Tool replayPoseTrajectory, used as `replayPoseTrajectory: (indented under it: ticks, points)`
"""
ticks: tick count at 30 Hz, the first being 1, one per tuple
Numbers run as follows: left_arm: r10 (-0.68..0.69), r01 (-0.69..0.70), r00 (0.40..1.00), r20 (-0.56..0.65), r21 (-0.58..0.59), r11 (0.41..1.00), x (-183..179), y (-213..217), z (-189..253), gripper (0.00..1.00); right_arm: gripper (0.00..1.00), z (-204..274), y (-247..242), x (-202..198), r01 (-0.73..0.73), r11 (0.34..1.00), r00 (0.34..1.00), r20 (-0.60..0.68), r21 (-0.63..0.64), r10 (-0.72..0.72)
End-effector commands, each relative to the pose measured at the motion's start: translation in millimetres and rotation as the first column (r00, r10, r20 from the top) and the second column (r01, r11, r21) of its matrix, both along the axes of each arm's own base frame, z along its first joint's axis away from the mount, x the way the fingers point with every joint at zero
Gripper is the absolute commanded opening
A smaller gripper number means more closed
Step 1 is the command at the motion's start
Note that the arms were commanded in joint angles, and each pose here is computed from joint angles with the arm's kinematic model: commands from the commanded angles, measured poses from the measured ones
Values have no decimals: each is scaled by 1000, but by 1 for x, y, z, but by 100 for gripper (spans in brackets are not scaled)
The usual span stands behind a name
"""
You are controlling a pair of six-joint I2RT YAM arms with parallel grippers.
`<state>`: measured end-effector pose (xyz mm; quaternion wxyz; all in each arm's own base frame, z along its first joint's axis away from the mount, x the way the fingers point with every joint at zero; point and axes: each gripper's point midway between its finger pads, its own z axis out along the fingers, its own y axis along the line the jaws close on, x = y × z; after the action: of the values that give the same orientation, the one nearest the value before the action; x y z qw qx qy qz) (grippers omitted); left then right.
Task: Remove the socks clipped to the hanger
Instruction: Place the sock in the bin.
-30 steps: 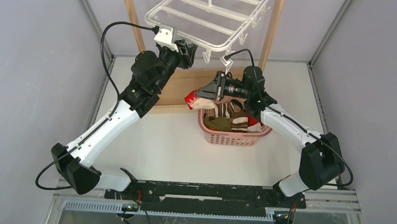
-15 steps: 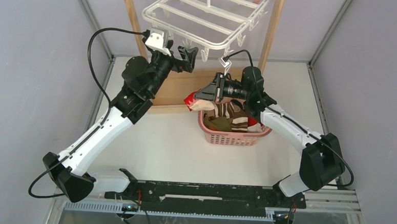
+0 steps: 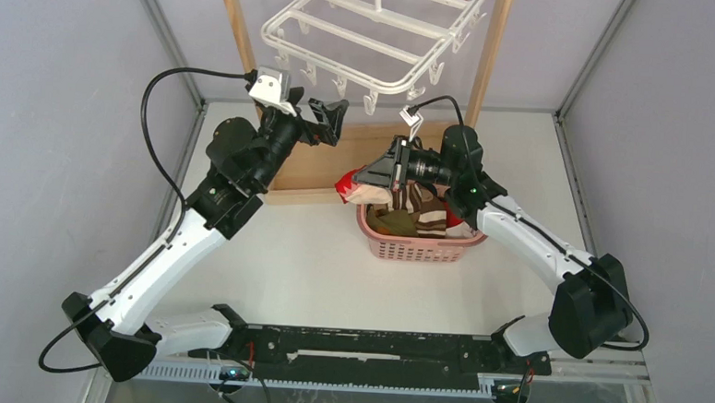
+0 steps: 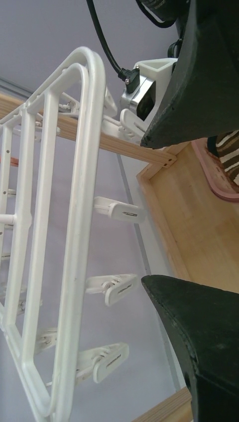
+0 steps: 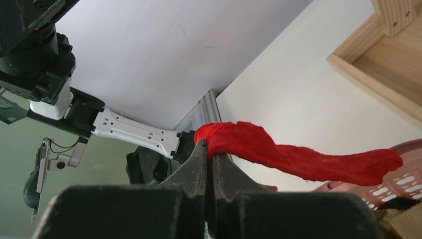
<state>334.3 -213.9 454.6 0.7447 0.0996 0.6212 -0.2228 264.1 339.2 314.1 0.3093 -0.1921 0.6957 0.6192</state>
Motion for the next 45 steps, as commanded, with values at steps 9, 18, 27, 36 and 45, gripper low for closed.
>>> replayPoseTrajectory:
  ticks: [9,18,27,36,45]
  points:
    - [5,-7,998,-55,-34,999,-25,16,-10,100,0,3,-13,-18,23,999,998,62,-26,-22]
    - [-12,12,990,-139,-4,1000,-38,21,-39,100,0,10,-25,-30,61,997,992,112,-57,-54]
    - [16,-11,978,-208,23,1000,-47,33,-62,100,0,20,-47,-40,133,986,977,181,-103,-112]
    - [26,-20,973,-228,27,999,-54,40,-67,100,0,27,-69,-43,201,972,959,227,-121,-170]
    - [20,-13,969,-247,30,999,-53,37,-73,100,0,31,-89,-39,280,948,934,273,-149,-232]
